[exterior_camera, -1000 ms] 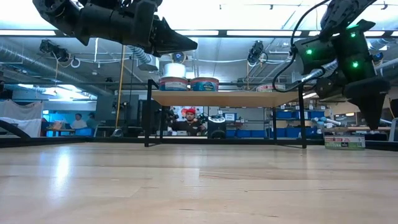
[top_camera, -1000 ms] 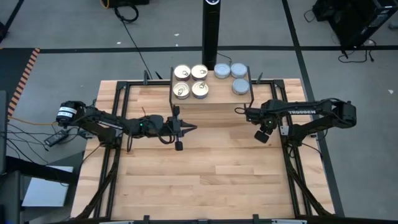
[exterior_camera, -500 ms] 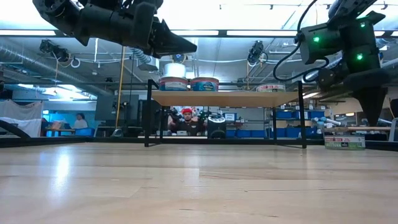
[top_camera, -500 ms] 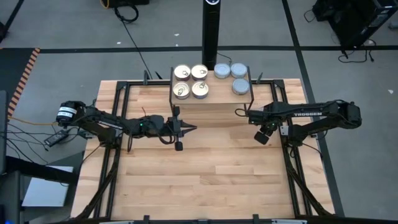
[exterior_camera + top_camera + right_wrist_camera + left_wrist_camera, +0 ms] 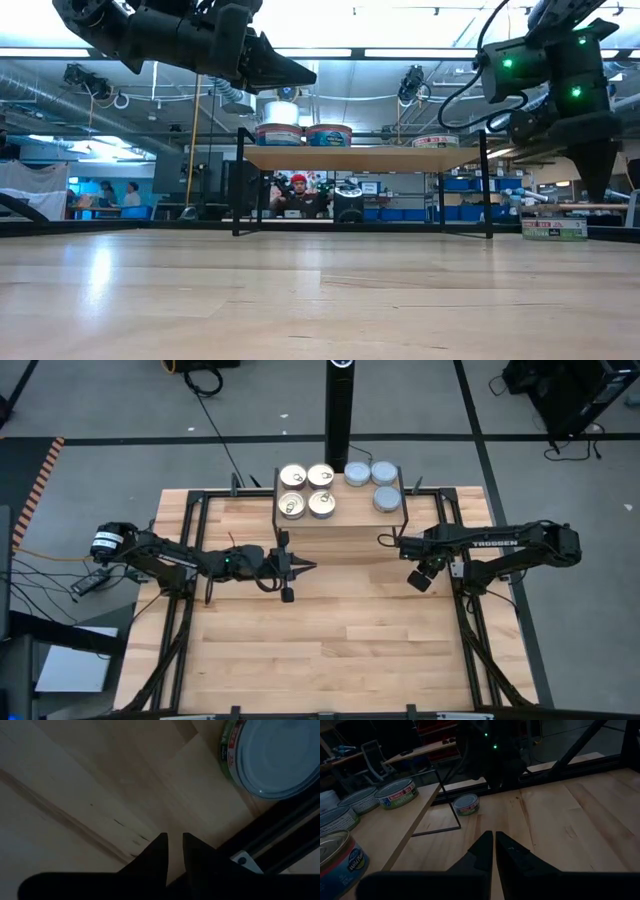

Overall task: Stack canned seafood by type on shelf
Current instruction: Put the green tuna can on the shelf aligned with the other green tuna can

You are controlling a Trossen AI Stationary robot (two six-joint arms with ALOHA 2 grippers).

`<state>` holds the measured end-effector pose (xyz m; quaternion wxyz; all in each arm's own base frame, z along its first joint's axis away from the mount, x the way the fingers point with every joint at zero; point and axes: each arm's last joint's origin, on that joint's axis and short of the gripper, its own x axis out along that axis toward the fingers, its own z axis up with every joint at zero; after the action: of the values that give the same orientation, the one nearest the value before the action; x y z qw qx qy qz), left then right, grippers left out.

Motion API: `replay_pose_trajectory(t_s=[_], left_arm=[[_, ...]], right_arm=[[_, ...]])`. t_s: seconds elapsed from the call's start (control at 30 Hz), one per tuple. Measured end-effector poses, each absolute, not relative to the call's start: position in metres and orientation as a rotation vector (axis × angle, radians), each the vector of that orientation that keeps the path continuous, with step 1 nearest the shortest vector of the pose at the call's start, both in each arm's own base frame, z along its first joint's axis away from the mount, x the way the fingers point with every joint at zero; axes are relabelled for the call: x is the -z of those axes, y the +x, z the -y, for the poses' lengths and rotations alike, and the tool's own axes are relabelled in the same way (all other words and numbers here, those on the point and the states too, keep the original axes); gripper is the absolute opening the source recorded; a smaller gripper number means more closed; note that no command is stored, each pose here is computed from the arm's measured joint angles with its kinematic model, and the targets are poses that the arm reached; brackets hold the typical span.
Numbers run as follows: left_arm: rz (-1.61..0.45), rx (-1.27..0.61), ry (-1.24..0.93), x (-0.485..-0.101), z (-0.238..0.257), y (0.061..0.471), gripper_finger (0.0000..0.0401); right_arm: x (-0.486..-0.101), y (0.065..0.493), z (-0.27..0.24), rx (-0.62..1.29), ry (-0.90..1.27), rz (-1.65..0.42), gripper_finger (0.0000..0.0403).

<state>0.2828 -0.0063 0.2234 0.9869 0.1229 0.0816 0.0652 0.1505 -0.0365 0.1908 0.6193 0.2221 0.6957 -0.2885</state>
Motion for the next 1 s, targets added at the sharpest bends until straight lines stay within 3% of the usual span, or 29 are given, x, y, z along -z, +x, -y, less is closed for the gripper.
replay_pose_trajectory(t_s=[0.7,1.0], left_arm=[[-0.164,-0.131,0.247,-0.2234,0.0063,0.2828,0.0025],[-0.164,-0.131,0.247,-0.2234,0.0063,0.2828,0.0025]], right_arm=[[-0.1904,0.1544,0.0384,0.681,0.483,-1.551,0.0072],[-0.1904,0.1554,0.0390,0.681,0.471,-1.540,0.0099]])
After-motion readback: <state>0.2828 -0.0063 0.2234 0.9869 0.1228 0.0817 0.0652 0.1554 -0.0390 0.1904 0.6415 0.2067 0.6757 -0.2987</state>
